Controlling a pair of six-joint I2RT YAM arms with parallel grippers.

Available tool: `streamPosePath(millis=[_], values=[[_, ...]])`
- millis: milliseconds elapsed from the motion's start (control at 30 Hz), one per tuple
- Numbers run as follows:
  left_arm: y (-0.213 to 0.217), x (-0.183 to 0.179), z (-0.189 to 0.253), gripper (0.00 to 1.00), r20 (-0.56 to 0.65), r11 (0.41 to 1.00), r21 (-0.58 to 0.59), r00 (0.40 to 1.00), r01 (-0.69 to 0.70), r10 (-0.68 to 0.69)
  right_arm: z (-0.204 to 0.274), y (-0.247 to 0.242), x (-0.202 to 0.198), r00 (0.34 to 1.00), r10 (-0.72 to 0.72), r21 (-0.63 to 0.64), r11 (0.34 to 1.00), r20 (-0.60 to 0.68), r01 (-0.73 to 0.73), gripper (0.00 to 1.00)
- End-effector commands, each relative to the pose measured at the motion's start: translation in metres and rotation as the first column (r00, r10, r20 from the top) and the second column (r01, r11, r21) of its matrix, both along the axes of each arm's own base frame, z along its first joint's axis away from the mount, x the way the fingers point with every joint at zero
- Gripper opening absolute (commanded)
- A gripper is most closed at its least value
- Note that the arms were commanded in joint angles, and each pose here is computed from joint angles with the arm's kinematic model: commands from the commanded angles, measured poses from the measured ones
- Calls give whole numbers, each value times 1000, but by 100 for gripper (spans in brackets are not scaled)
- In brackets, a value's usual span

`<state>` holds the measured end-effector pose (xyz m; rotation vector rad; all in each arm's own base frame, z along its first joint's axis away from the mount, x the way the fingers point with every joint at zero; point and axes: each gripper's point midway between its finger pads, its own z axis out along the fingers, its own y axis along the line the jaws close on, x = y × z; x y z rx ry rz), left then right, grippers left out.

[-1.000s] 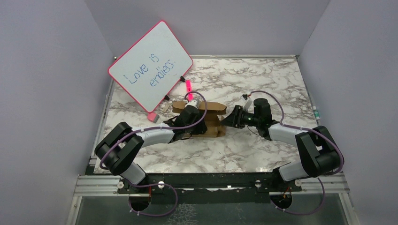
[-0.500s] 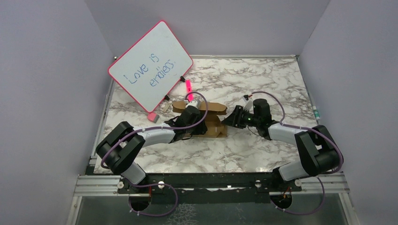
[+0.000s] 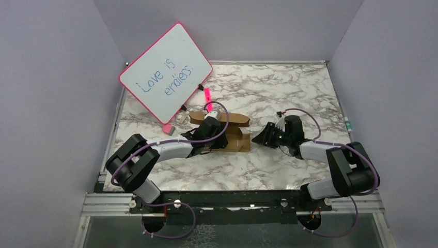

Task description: Fold the paper box

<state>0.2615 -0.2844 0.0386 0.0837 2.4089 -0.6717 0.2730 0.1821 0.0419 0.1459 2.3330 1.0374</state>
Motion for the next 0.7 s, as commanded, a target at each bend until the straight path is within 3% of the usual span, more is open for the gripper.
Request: streamPosePath(millis=[0,400,667], values=[[0,0,-2,45,-9,1000,25,1000,4,-4,-5,12,-7,998,61,71,996,-6,-61,45],[-2,-4,-8,45,-33,1000,16,999,11,-10,-8,35,-16,988,146,265,956,-51,-127,50],[-6,-5,-8,43,-41,1000,1,999,19,-19,7,42,-11,987,157,318,937,-16,-144,50]])
